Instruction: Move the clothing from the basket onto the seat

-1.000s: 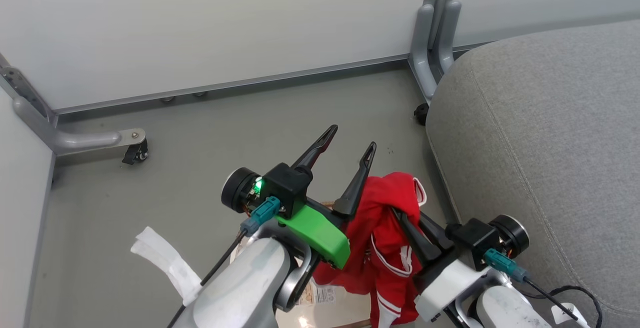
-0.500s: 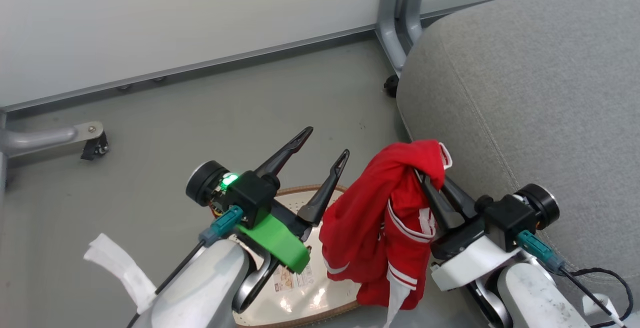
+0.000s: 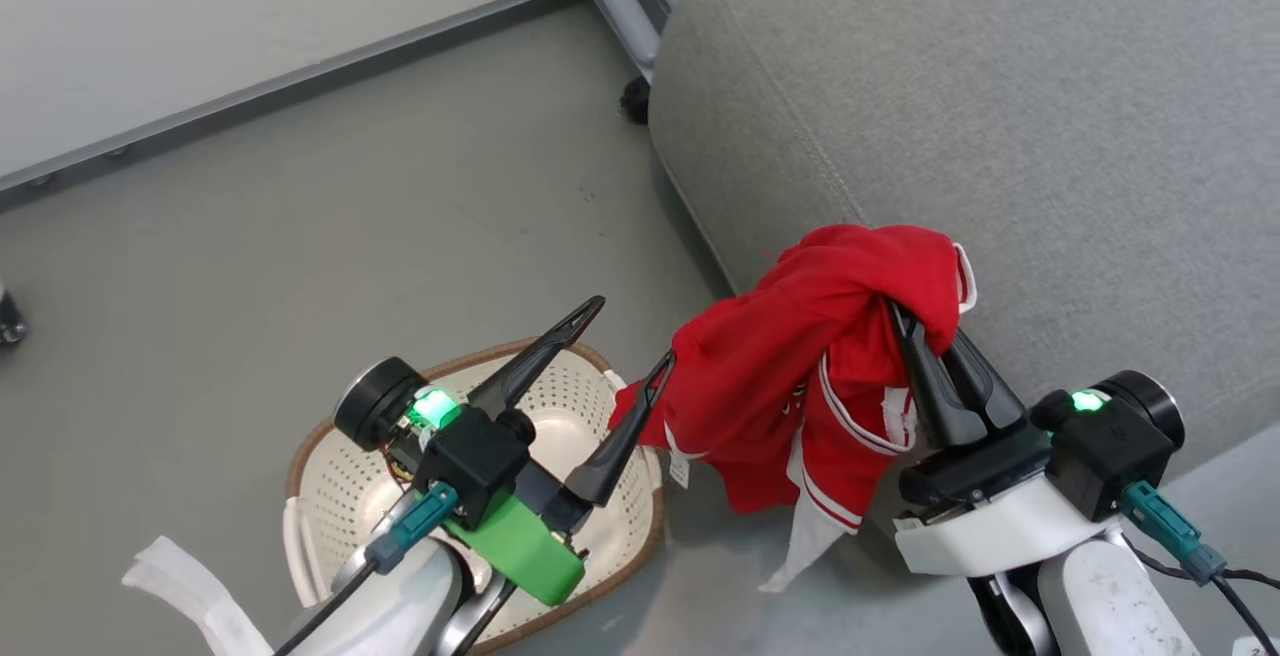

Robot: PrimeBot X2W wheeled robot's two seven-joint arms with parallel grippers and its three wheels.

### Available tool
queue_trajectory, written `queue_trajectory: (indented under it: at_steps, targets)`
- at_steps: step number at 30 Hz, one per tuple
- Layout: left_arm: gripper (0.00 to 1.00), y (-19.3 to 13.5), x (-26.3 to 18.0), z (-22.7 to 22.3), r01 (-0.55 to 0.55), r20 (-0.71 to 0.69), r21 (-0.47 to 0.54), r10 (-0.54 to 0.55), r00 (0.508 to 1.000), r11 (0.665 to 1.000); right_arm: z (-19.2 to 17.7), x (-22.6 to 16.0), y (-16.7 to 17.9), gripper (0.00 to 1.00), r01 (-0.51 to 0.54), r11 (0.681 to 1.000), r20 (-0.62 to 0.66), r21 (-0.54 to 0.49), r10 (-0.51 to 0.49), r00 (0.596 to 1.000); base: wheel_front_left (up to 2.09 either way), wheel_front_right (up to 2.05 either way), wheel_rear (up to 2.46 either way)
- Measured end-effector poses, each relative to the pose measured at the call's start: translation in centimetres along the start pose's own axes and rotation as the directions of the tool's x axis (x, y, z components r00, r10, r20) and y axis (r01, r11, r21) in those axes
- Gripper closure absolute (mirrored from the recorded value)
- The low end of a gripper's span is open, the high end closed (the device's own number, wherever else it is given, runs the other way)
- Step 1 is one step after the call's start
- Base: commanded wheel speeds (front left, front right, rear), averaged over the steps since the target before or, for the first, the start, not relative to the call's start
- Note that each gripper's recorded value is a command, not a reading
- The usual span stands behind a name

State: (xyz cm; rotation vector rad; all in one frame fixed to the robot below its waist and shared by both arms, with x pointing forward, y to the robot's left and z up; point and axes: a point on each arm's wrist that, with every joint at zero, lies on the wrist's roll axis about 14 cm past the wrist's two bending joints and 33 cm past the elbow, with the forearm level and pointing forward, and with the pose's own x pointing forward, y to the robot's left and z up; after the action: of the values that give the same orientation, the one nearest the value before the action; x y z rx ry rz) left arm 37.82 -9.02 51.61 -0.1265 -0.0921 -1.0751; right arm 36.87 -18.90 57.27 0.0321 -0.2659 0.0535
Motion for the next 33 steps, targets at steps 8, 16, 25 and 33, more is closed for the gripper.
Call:
queue_trajectory:
  at_steps: [8,16,25,33]
  targets:
    - [0.00,-1.8,1.8,-2.5,0.122,-0.021,-0.051,-0.123,0.992,0.991,0.3,-1.7,-3.0,1.00,0.114,0.992,-0.019,-0.051,-0.115,0.993,0.00,0.00,0.00]
    - [0.00,-2.9,3.3,-4.3,0.220,-0.009,-0.097,-0.221,0.975,0.971,1.8,-0.2,-5.4,1.00,0.170,0.982,0.036,-0.079,-0.168,0.985,0.00,0.00,0.00]
    - [0.00,-2.3,4.3,-6.0,0.296,0.009,-0.123,-0.297,0.955,0.947,10.1,7.0,-12.1,1.00,0.203,0.926,0.272,-0.319,-0.116,0.955,0.00,0.00,0.00]
    - [0.00,0.1,4.6,-8.1,0.275,0.000,-0.155,-0.278,0.960,0.949,15.8,12.9,-18.0,1.00,0.279,0.820,0.372,-0.500,-0.088,0.924,0.00,0.00,0.00]
